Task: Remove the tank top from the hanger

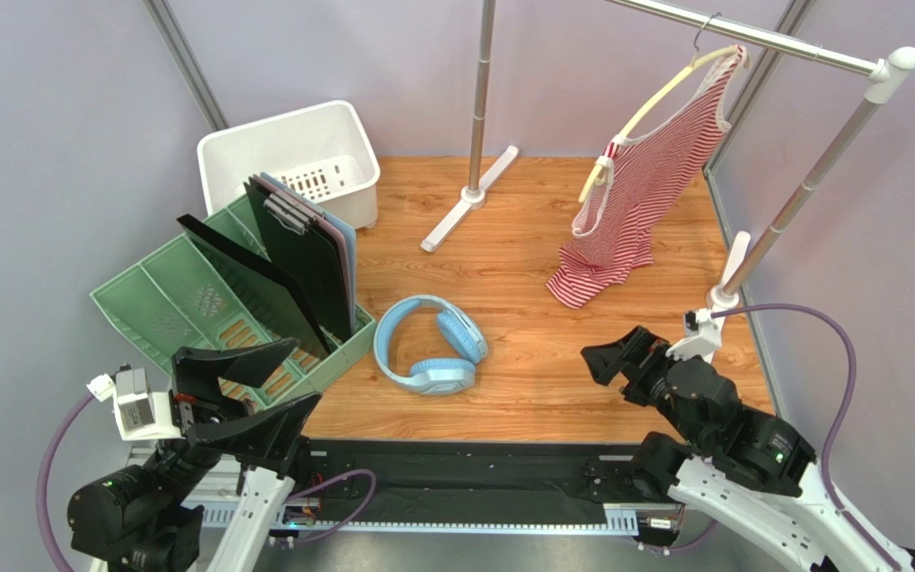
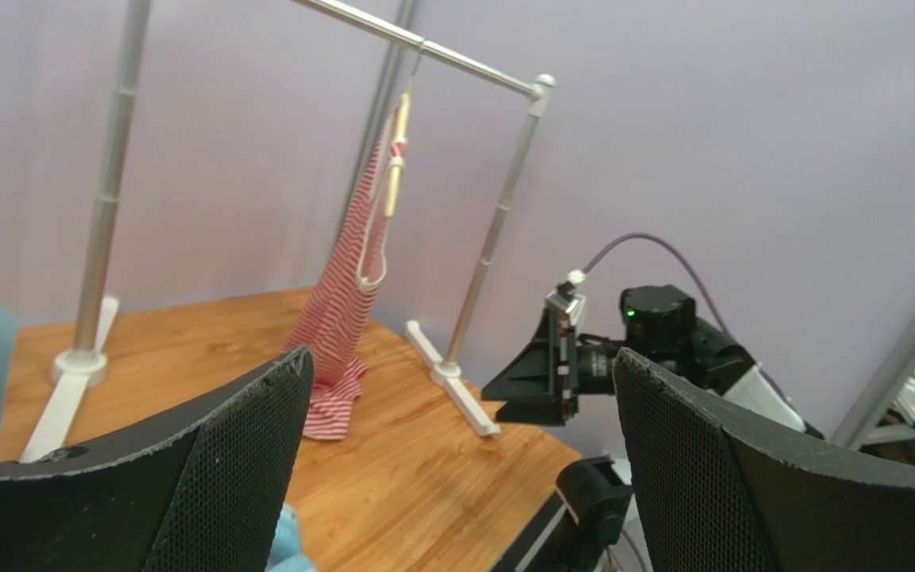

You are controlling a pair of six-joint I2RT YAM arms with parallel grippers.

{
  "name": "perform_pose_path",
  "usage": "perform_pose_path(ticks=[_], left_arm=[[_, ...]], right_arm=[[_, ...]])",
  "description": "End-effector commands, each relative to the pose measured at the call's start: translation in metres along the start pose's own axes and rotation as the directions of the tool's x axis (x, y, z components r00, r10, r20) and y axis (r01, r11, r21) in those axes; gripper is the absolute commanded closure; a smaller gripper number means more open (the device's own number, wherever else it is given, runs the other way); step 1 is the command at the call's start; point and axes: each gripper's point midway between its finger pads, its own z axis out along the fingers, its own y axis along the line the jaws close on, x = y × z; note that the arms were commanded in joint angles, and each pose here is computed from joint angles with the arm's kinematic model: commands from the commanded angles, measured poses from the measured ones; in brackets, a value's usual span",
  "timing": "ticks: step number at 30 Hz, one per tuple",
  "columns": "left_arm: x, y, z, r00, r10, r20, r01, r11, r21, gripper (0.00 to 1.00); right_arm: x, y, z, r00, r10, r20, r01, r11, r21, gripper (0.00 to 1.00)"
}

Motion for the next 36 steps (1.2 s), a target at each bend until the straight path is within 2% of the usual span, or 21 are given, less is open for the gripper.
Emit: perform_pose_path(ticks=[1, 3, 6, 9, 10, 12, 15, 19, 23, 26, 29, 32, 36], left_arm=[[0.021, 0.037, -0.018, 0.994, -0.049, -0.097, 0.024, 0.969, -0.246, 0.01], [0.013, 0.040, -0.026, 0.996, -0.054, -0.076, 0.027, 0.950, -0.311, 0.01], [0.013, 0.037, -0.037, 0.991, -0.020, -0.134, -0.027, 0.940, -0.339, 0.01], [0.012, 0.040, -0.045, 0.986, 0.013, -0.167, -0.074, 0.928, -0.366, 0.01], [0.009, 0.040, -0.046, 0.986, 0.030, -0.165, -0.089, 0.928, -0.363, 0.01], [0.009, 0.041, -0.043, 0.983, 0.051, -0.177, -0.110, 0.933, -0.344, 0.01], [0.020, 0.047, -0.029, 0.965, 0.041, -0.260, -0.122, 0.945, -0.302, 0.01], [0.040, 0.062, -0.005, 0.910, -0.014, -0.415, -0.119, 0.949, -0.291, 0.04], [0.045, 0.055, 0.008, 0.879, -0.001, -0.476, -0.110, 0.973, -0.205, 0.05], [0.038, 0.045, 0.015, 0.885, 0.041, -0.464, -0.117, 0.984, -0.137, 0.05], [0.033, 0.036, 0.019, 0.883, 0.089, -0.460, -0.139, 0.987, -0.076, 0.05], [0.032, 0.034, 0.020, 0.874, 0.120, -0.471, -0.158, 0.986, -0.043, 0.04], [0.032, 0.033, 0.018, 0.875, 0.131, -0.466, -0.169, 0.985, -0.040, 0.04]], right_arm=[[-0.040, -0.012, -0.016, 0.990, -0.097, 0.100, 0.082, 0.986, 0.144, 0.00], [-0.060, -0.001, -0.026, 0.983, -0.133, 0.130, 0.115, 0.984, 0.138, 0.00], [-0.077, 0.017, -0.035, 0.970, -0.202, 0.139, 0.188, 0.976, 0.110, 0.00], [-0.105, 0.027, -0.044, 0.955, -0.225, 0.191, 0.196, 0.967, 0.162, 0.00], [-0.107, 0.028, -0.039, 0.949, -0.266, 0.171, 0.229, 0.951, 0.205, 0.00], [-0.128, 0.038, -0.044, 0.930, -0.304, 0.207, 0.252, 0.937, 0.243, 0.00], [-0.156, 0.057, -0.041, 0.901, -0.364, 0.234, 0.282, 0.904, 0.320, 0.00], [-0.191, 0.082, -0.034, 0.883, -0.390, 0.262, 0.276, 0.882, 0.381, 0.00], [-0.216, 0.104, -0.016, 0.918, -0.301, 0.259, 0.223, 0.931, 0.290, 0.00], [-0.242, 0.121, -0.006, 0.921, -0.240, 0.307, 0.176, 0.959, 0.222, 0.00], [-0.263, 0.130, 0.014, 0.945, -0.151, 0.289, 0.115, 0.984, 0.138, 0.00], [-0.283, 0.141, 0.028, 0.953, -0.052, 0.299, 0.047, 0.999, 0.022, 0.04], [-0.309, 0.146, 0.034, 0.935, 0.051, 0.351, -0.033, 0.998, -0.059, 0.11]])
